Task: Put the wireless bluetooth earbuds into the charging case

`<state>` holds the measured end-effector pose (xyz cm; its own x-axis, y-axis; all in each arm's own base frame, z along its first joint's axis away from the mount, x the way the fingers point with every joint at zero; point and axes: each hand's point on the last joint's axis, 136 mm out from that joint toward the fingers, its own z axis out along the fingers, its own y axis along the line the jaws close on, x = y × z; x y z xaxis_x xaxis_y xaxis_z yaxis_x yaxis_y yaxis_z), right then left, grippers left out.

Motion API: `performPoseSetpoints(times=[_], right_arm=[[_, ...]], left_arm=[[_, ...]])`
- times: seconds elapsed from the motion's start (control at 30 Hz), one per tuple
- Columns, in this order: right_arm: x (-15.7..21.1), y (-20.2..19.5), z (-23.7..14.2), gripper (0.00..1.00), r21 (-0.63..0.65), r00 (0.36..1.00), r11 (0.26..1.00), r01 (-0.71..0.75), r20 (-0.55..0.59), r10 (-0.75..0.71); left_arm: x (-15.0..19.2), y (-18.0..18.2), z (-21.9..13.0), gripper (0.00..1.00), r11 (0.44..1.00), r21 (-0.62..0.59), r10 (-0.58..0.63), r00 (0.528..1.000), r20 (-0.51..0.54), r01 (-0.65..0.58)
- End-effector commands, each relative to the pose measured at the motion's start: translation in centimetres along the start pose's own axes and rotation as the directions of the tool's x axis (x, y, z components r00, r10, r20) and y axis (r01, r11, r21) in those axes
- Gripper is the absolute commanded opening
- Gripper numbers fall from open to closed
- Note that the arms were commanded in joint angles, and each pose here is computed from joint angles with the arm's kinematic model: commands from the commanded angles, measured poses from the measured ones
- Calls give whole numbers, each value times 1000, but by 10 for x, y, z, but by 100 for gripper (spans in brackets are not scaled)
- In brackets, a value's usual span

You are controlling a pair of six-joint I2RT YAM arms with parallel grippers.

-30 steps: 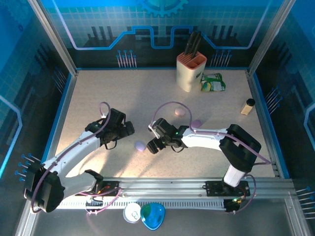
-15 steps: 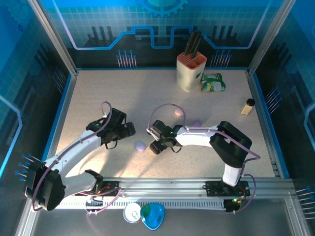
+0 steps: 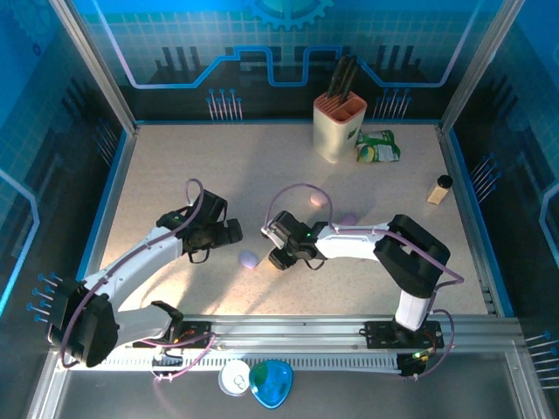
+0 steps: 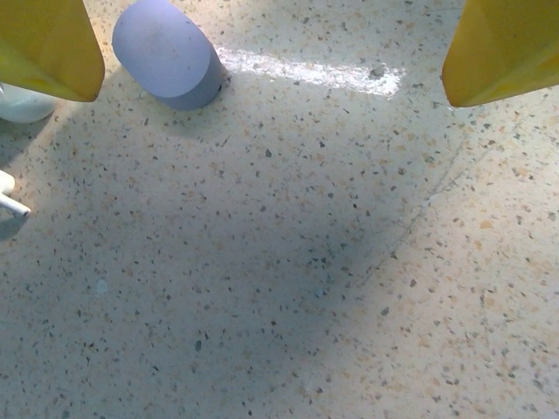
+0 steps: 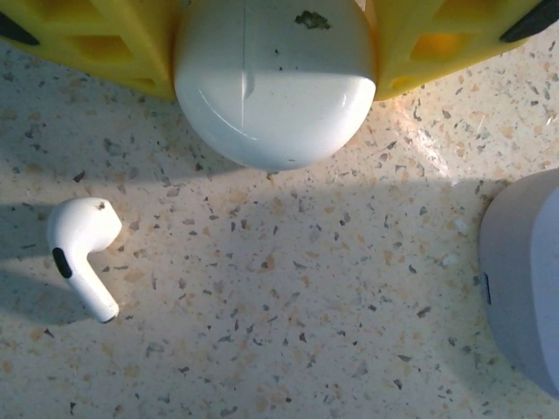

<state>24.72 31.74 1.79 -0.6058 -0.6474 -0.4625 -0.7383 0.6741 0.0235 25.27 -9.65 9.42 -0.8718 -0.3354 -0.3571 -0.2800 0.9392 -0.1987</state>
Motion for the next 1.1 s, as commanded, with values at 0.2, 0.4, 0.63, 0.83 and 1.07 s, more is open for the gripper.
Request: performPoseSetpoints(times=[0.2,0.4,0.63,0.83,1.07], right_arm=[[-10,-5,-53,48,-56,960,978,201,211,-185],[-17,1,-97,52,-46,849,922,384,409,-333],[-29,5,-129,52,-26,778,895,444,506,-372],[-39,11,-147,50,-14,739,888,460,561,-373],[-43,23,-160,48,-59,712,871,487,604,-357]], left_arm=[[12,-55,-23,99,957,270,135,985,-104,-103],[15,-97,-53,99,857,501,195,975,-102,-119],[23,-130,-87,94,714,686,254,965,-67,-140],[40,-147,-94,85,645,754,311,944,-110,-124],[48,-164,-90,68,615,778,348,929,-123,-127]])
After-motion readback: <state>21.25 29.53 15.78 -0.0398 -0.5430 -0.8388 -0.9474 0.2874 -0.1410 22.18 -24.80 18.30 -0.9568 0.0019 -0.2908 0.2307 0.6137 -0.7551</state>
